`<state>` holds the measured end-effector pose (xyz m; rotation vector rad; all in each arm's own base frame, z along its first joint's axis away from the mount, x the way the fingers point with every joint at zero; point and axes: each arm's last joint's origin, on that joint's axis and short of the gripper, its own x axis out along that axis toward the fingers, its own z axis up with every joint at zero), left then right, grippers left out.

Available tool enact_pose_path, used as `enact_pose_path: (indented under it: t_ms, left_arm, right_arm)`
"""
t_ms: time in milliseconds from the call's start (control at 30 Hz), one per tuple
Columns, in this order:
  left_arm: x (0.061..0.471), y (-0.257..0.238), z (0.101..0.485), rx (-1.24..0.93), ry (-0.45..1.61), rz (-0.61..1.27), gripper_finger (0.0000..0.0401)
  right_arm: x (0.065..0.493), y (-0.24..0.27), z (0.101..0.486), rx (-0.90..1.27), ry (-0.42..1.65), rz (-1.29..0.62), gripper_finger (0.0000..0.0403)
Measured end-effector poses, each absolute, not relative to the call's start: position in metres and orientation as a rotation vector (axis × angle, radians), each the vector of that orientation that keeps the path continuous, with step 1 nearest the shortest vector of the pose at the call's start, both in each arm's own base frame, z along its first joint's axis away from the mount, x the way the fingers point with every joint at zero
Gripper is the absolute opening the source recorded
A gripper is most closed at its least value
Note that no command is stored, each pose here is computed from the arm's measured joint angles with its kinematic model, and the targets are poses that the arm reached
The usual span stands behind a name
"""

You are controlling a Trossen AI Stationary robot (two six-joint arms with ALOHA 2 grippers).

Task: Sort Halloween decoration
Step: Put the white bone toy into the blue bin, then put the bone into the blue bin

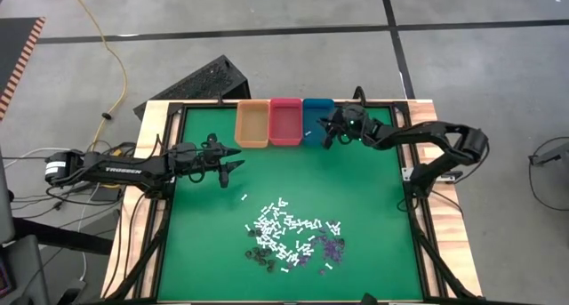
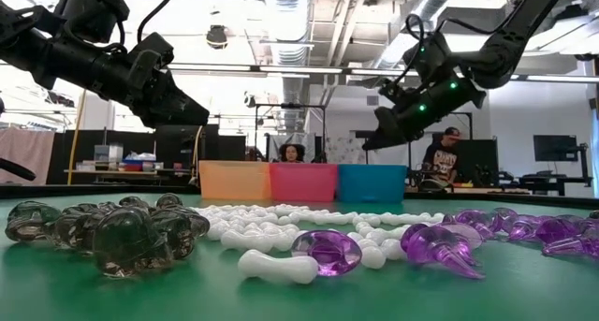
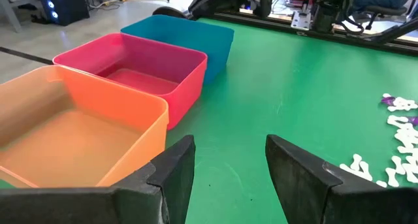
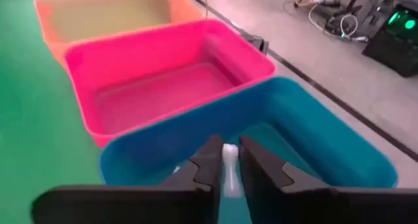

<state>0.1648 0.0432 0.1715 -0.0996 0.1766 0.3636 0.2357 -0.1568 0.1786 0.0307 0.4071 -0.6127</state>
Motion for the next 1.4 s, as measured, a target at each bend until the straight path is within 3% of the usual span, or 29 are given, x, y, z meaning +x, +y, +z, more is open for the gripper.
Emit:
enact_pose_path:
  t_ms: [267,367,533,733,967,1233,1400]
  left_arm:
    - [0.165,0.043,0.172,-0.100,0.176,0.364,0.0178]
    - [0.165,0.043,0.172,-0.100,0.176,0.364,0.0178]
    - [0.165,0.043,0.172,-0.096,0.177,0.363,0.0178]
    - [0.165,0.043,0.171,-0.094,0.182,0.363,0.0178]
    - [0.164,0.043,0.169,-0.098,0.204,0.361,0.0178]
    - [0.164,0.043,0.169,-0.097,0.206,0.359,0.0178]
    - [0.165,0.043,0.170,-0.103,0.199,0.354,0.0178]
  right_arm:
    - [0.237,-0.152,0.191,-0.016,0.374,-0.606,0.0192]
    - [0.239,-0.138,0.205,-0.032,0.329,-0.550,0.0211]
    - [0.251,-0.087,0.227,-0.072,0.249,-0.360,0.0209]
    - [0.260,-0.020,0.219,-0.015,0.334,-0.167,0.0200]
    - [0.245,0.039,0.194,0.114,0.606,-0.103,0.0185]
    - [0.241,0.088,0.187,0.121,0.553,-0.107,0.0177]
    - [0.254,0.104,0.163,0.109,0.549,-0.083,0.0177]
